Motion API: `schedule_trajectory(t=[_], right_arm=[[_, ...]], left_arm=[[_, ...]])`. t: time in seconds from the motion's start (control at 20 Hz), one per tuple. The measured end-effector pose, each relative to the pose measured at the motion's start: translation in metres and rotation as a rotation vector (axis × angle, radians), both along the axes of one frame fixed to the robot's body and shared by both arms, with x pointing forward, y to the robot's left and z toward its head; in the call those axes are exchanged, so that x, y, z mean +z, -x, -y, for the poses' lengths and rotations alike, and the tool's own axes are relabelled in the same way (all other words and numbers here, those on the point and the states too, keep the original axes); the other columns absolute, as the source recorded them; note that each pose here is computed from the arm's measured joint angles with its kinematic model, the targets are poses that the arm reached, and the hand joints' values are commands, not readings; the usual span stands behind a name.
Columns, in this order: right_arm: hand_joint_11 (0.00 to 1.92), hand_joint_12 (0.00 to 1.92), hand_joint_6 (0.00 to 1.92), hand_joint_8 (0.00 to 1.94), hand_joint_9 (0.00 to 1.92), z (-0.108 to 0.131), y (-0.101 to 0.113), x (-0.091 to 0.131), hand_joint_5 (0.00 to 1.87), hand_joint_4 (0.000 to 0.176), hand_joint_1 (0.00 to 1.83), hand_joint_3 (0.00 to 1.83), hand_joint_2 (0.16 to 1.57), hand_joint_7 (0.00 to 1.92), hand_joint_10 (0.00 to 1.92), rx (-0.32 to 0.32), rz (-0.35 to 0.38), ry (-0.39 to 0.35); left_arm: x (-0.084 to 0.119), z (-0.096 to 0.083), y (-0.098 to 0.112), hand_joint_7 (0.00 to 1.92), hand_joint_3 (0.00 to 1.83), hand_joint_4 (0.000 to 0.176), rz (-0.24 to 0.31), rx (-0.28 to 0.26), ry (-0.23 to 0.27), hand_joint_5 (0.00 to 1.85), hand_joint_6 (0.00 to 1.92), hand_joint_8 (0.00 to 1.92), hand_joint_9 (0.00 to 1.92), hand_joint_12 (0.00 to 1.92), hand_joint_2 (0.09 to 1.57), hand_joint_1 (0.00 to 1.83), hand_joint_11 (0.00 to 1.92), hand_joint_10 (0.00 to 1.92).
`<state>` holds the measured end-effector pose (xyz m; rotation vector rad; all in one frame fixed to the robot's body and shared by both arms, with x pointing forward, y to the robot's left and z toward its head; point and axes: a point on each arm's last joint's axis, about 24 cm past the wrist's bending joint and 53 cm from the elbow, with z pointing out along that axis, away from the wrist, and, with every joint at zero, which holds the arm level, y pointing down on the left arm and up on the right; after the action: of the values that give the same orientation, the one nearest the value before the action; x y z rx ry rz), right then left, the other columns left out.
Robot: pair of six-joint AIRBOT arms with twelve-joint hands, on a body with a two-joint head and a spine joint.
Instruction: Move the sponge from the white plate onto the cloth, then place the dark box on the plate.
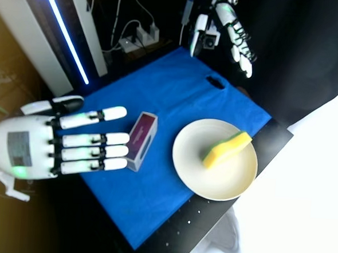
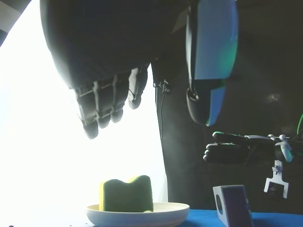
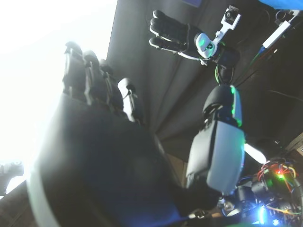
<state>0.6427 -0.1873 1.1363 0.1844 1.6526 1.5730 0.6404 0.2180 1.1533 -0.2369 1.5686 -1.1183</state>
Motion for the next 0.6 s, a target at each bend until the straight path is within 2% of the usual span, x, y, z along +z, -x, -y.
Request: schedule_trajectory(t=[0.05, 0.1, 0.15, 0.2, 0.25, 0.3, 0.4, 0.45, 0.5, 0.55, 0.6], right_arm=[[0.00, 0.00, 0.01, 0.00, 0.00, 0.000, 0.000, 0.000, 0.19, 0.174, 0.82, 0.01, 0.93, 0.00, 0.00, -0.001, -0.001, 0.002], [0.00, 0.00, 0.00, 0.00, 0.00, 0.000, 0.000, 0.000, 0.18, 0.176, 0.80, 0.01, 0.93, 0.00, 0.00, -0.001, -0.001, 0.001], [0.00, 0.00, 0.00, 0.00, 0.00, 0.000, 0.000, 0.000, 0.18, 0.156, 0.82, 0.01, 0.93, 0.00, 0.00, -0.001, -0.001, 0.001], [0.00, 0.00, 0.00, 0.00, 0.00, 0.000, 0.000, -0.001, 0.17, 0.158, 0.83, 0.01, 0.94, 0.00, 0.00, 0.000, -0.002, 0.001], [0.00, 0.00, 0.00, 0.00, 0.00, 0.000, 0.000, -0.001, 0.17, 0.172, 0.82, 0.01, 0.95, 0.00, 0.00, 0.001, -0.002, 0.002], [0.04, 0.02, 0.00, 0.01, 0.00, 0.000, 0.000, -0.002, 0.14, 0.161, 0.78, 0.01, 0.94, 0.03, 0.00, 0.001, -0.002, 0.004], [0.05, 0.02, 0.00, 0.01, 0.00, -0.001, 0.000, -0.002, 0.14, 0.158, 0.77, 0.01, 0.94, 0.04, 0.00, 0.002, -0.003, 0.004], [0.05, 0.02, 0.00, 0.01, 0.00, -0.002, -0.001, -0.004, 0.14, 0.157, 0.77, 0.01, 0.94, 0.04, 0.00, 0.001, -0.005, 0.004], [0.05, 0.02, 0.00, 0.01, 0.00, -0.003, 0.000, -0.005, 0.14, 0.157, 0.77, 0.00, 0.94, 0.04, 0.00, 0.006, -0.004, 0.004], [0.05, 0.02, 0.00, 0.01, 0.00, -0.003, 0.000, -0.007, 0.14, 0.157, 0.77, 0.00, 0.94, 0.04, 0.00, 0.011, -0.002, 0.015], [0.05, 0.02, 0.00, 0.01, 0.00, -0.003, 0.000, -0.007, 0.14, 0.157, 0.77, 0.00, 0.94, 0.04, 0.00, 0.010, -0.004, 0.016]], left_arm=[[0.003, 0.001, -0.005, 0.21, 0.00, 0.133, 0.007, 0.000, -0.003, 0.17, 0.00, 0.01, 0.23, 0.60, 0.92, 0.66, 0.00, 0.02], [0.012, 0.001, -0.015, 0.22, 0.00, 0.089, 0.036, 0.006, 0.004, 0.17, 0.00, 0.00, 0.20, 0.54, 0.93, 0.68, 0.00, 0.01], [0.021, 0.003, -0.025, 0.21, 0.01, 0.060, 0.060, 0.011, 0.016, 0.17, 0.00, 0.00, 0.21, 0.50, 0.97, 0.73, 0.00, 0.01], [0.030, 0.008, -0.039, 0.20, 0.01, 0.048, 0.081, 0.011, 0.011, 0.17, 0.00, 0.00, 0.21, 0.50, 0.99, 0.75, 0.00, 0.00], [0.038, 0.015, -0.053, 0.19, 0.01, 0.054, 0.096, 0.004, 0.008, 0.17, 0.00, 0.00, 0.21, 0.53, 1.01, 0.74, 0.00, 0.00], [0.046, 0.028, -0.073, 0.19, 0.01, 0.078, 0.103, -0.005, -0.008, 0.19, 0.00, 0.00, 0.23, 0.58, 1.02, 0.78, 0.00, 0.01], [0.058, 0.056, -0.102, 0.19, 0.00, 0.084, 0.118, -0.031, -0.101, 0.19, 0.00, 0.00, 0.23, 0.60, 1.02, 0.80, 0.00, 0.01], [0.059, 0.067, -0.114, 0.19, 0.00, 0.084, 0.110, -0.029, -0.121, 0.19, 0.00, 0.00, 0.23, 0.60, 1.02, 0.80, 0.00, 0.01], [0.054, 0.076, -0.125, 0.19, 0.00, 0.084, 0.093, -0.028, -0.156, 0.19, 0.00, 0.00, 0.23, 0.60, 1.02, 0.80, 0.00, 0.01], [0.038, 0.082, -0.137, 0.19, 0.00, 0.084, 0.054, -0.020, -0.226, 0.19, 0.00, 0.00, 0.23, 0.60, 1.02, 0.80, 0.00, 0.01], [0.028, 0.085, -0.144, 0.19, 0.00, 0.084, 0.026, -0.011, -0.266, 0.19, 0.00, 0.00, 0.23, 0.60, 1.02, 0.80, 0.00, 0.01]])
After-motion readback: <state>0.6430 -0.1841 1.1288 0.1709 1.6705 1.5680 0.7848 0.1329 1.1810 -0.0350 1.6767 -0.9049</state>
